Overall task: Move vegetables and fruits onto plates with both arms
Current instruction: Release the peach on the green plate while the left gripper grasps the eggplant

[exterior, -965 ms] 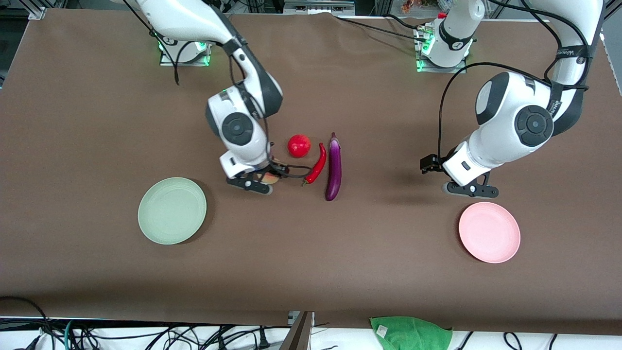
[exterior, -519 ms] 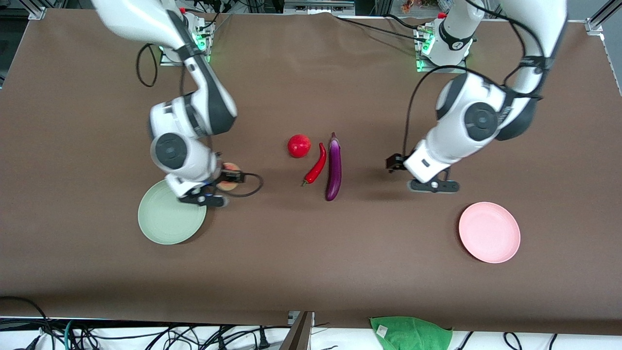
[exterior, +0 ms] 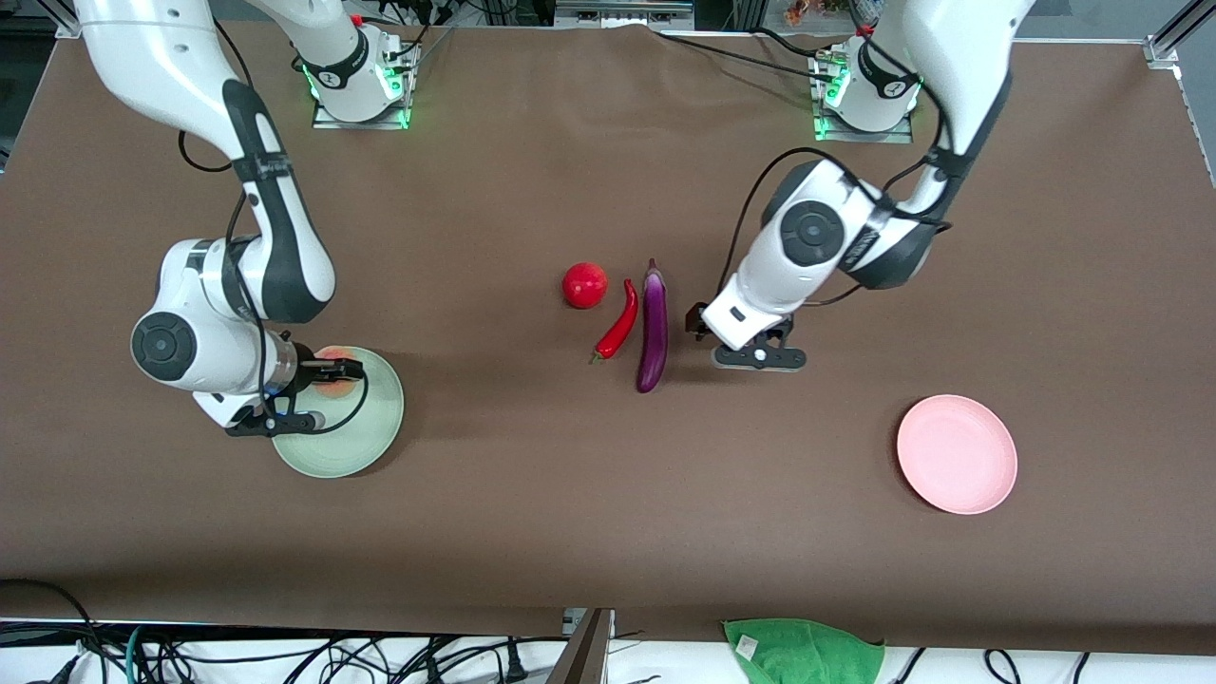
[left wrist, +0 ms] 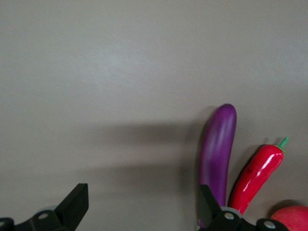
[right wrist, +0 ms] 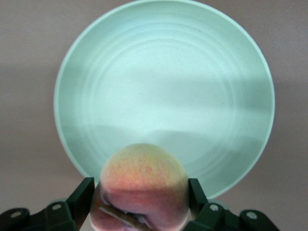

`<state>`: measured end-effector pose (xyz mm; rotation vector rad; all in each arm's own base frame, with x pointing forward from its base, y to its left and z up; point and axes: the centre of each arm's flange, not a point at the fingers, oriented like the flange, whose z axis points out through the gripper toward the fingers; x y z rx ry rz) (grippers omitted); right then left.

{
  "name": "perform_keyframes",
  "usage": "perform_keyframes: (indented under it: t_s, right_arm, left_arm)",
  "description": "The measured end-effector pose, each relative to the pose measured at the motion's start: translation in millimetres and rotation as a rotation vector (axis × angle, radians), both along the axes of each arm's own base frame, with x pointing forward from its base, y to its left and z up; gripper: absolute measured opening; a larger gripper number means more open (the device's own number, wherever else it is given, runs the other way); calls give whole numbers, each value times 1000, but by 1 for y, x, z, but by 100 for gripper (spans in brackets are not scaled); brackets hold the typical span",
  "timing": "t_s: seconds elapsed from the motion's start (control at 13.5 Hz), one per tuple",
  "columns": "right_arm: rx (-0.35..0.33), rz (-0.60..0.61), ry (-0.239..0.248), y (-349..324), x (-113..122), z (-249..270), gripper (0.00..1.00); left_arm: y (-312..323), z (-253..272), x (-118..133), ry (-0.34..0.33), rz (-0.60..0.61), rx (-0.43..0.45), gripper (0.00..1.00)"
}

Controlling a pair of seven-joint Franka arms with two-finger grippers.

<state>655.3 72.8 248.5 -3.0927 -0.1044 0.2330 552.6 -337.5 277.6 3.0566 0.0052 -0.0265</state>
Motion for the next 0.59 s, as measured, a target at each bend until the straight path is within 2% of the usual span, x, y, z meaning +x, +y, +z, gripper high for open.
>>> perform_keyframes:
  t_s: [0.22,0.52,0.59]
  right_arm:
    - [3,6,-4,1,-1,-15,84]
    - [30,7,-18,-3,2,-16,84]
    - [32,10,-23,-4,3,-15,87]
  left_arm:
    - [-32,-25,-19,11,-5,19,100]
    - [-46,-45,-25,-8,-38,7,100]
    - [-50,-51,-29,-3,-44,7,100]
